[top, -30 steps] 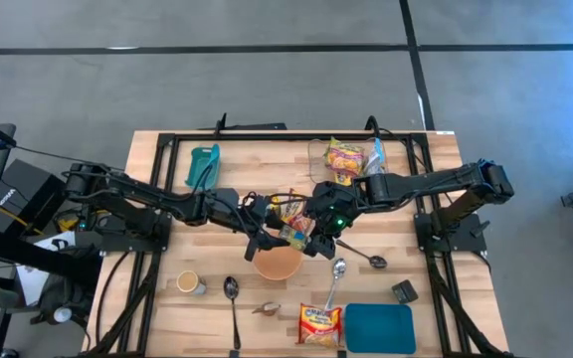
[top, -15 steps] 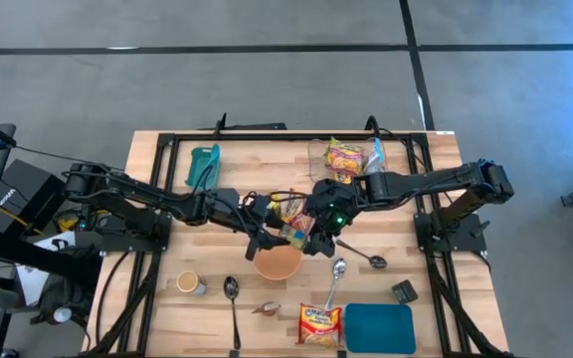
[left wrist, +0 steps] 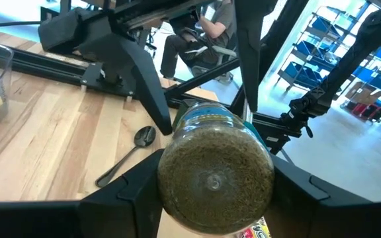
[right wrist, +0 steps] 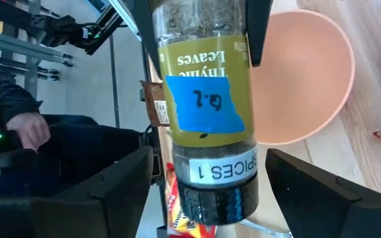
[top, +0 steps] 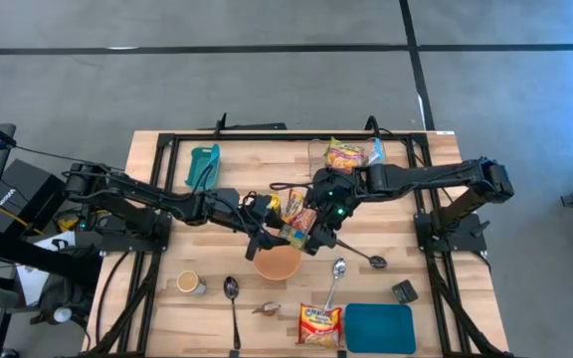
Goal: Pick & Place Food Item
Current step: Put the black seasoning bottle into the dark blue bin
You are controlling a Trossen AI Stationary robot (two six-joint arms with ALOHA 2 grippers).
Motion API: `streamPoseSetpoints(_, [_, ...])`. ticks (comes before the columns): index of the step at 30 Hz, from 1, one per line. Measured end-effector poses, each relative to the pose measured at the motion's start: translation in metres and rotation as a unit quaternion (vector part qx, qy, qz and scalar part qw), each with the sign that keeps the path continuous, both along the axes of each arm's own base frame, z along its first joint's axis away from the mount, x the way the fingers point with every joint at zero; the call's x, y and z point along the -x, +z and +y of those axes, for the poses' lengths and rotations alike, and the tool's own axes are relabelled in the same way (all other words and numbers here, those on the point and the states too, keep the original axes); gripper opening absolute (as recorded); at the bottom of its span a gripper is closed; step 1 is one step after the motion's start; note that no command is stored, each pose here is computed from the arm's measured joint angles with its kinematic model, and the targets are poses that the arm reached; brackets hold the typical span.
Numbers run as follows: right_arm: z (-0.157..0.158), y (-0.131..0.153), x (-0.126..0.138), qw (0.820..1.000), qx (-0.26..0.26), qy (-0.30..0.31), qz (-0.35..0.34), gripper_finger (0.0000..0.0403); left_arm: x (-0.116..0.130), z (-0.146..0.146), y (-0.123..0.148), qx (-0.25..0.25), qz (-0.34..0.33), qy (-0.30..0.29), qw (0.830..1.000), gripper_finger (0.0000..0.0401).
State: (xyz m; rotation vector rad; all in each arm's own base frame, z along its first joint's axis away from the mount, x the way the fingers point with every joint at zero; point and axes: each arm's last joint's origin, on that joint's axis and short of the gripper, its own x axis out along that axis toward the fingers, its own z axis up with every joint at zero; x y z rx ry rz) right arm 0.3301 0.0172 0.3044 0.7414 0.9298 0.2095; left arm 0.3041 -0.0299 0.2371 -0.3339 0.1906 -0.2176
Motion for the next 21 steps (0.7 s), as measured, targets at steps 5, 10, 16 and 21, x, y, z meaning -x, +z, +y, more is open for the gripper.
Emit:
streamPoseSetpoints(5, [-0.001, 0.012, 0.008, 1.0, 0.005, -0.005, -0.018, 0.0286, 0.0, 0.0, 0.0, 0.0, 0.0, 0.0, 1.0, 0.0192])
streamPoseSetpoints(10, [-0.004, 0.034, 0.029, 0.997, 0.042, -0.044, -0.047, 0.0286, 0.0, 0.0, 0.0, 0.0, 0.0, 0.0, 1.0, 0.0195])
streamPoseSetpoints(16, [-0.002, 0.061, 0.058, 0.981, 0.124, -0.122, -0.087, 0.0286, 0.0, 0.0, 0.0, 0.0, -0.001, 0.0, 1.0, 0.0192])
streamPoseSetpoints(21, [0.01, 0.074, 0.074, 0.96, 0.186, -0.172, -0.117, 0.0286, 0.0, 0.0, 0.001, 0.0, -0.004, 0.004, 1.0, 0.0197])
